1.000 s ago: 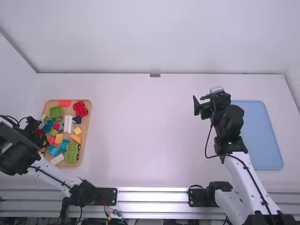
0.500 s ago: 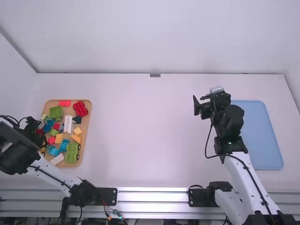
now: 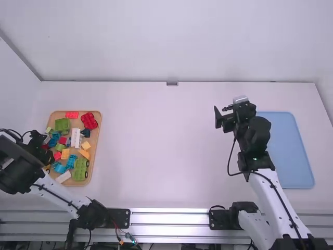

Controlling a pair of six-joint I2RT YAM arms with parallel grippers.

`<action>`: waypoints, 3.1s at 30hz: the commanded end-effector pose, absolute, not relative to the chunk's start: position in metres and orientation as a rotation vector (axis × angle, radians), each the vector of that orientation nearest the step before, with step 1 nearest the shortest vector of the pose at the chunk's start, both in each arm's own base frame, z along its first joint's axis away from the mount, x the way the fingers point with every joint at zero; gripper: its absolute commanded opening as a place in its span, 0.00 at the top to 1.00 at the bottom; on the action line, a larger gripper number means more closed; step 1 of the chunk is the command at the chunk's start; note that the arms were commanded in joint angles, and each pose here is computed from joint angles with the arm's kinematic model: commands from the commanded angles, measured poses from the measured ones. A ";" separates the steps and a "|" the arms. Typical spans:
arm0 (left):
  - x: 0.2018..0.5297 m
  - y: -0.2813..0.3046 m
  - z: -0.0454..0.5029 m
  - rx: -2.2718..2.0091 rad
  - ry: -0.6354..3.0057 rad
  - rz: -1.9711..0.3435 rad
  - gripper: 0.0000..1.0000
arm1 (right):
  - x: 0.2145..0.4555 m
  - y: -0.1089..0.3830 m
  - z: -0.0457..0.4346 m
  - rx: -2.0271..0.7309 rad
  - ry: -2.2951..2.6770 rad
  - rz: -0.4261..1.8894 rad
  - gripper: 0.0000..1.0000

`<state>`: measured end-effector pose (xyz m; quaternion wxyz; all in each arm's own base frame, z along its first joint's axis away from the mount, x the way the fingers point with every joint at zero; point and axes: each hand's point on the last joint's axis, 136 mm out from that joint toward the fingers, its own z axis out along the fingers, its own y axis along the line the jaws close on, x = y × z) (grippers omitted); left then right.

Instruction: Assemble lego blocks to make yellow taxi

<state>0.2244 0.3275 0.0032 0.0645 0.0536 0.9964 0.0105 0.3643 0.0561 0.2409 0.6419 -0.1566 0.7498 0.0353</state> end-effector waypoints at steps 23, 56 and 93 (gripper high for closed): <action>0.226 0.320 -0.012 0.131 3.008 0.005 0.26 | 0.368 0.058 0.256 -0.358 1.679 0.082 0.01; 0.292 0.286 0.097 0.127 3.113 0.029 0.98 | 0.368 0.058 0.259 -0.359 1.665 0.082 0.01; 0.323 -0.247 0.046 2.051 2.236 -0.099 0.98 | 0.366 0.058 0.280 -0.267 1.607 0.155 0.01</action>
